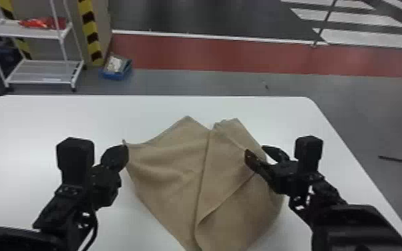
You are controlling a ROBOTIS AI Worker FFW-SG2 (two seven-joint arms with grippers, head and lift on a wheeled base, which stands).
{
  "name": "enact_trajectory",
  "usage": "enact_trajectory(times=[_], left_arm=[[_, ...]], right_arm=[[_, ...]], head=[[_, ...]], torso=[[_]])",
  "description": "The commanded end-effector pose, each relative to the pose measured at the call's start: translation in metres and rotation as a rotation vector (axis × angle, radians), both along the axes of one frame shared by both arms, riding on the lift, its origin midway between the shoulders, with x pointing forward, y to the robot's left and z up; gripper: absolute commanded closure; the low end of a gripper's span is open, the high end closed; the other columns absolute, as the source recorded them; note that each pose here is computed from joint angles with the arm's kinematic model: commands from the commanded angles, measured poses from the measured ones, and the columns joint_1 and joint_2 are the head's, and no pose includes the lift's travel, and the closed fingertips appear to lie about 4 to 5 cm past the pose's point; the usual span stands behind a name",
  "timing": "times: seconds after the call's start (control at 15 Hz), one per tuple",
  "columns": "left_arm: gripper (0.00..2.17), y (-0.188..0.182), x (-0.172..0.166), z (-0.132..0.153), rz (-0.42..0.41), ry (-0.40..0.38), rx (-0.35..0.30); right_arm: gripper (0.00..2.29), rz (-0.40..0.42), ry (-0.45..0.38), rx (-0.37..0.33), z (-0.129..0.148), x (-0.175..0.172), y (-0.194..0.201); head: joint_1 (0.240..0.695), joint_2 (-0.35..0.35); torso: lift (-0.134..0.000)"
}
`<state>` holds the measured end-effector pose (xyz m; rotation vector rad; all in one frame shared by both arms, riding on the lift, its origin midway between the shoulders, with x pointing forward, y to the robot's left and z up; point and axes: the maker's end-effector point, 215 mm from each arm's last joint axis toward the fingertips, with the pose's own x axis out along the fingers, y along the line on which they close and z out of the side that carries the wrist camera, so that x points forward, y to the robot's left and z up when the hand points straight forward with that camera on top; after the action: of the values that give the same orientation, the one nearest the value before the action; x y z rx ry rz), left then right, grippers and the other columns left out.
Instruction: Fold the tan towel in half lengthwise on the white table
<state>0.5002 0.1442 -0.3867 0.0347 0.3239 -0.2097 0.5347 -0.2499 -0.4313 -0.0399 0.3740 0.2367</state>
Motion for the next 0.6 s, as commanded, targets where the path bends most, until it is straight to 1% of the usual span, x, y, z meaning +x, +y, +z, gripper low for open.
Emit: enact_trajectory(times=[0.0,0.07,0.27,0.33,0.4,0.47,0.53], left_arm=[[1.53,0.004,-0.001,-0.001,0.004,0.001,0.006],[1.53,0.005,-0.001,-0.001,0.003,0.001,0.006],[1.53,0.002,0.001,0.002,-0.004,-0.005,0.002],[1.53,0.002,0.001,0.002,-0.005,-0.004,0.001],[1.53,0.002,0.002,0.003,-0.003,-0.006,0.002],[1.53,0.002,0.002,0.003,-0.003,-0.006,0.002],[1.53,0.004,0.003,0.004,0.000,-0.008,0.002]], right_arm=[[0.59,0.014,0.045,-0.029,-0.014,-0.002,0.005],[0.59,0.016,0.062,-0.039,-0.019,-0.004,0.005],[0.62,0.011,0.067,-0.057,-0.018,-0.006,0.001],[0.94,0.010,0.065,-0.056,-0.017,-0.006,0.000],[1.19,0.012,0.059,-0.054,-0.014,-0.007,0.001],[1.29,0.014,0.046,-0.050,-0.010,-0.006,0.003],[1.29,0.014,0.029,-0.048,-0.004,-0.005,0.003]], head=[[0.695,-0.118],[0.695,-0.112],[0.695,-0.104],[0.695,-0.105],[0.695,-0.107],[0.695,-0.108],[0.695,-0.109]], torso=[[-0.123],[-0.123],[-0.123],[-0.123],[-0.123],[-0.123],[-0.123]])
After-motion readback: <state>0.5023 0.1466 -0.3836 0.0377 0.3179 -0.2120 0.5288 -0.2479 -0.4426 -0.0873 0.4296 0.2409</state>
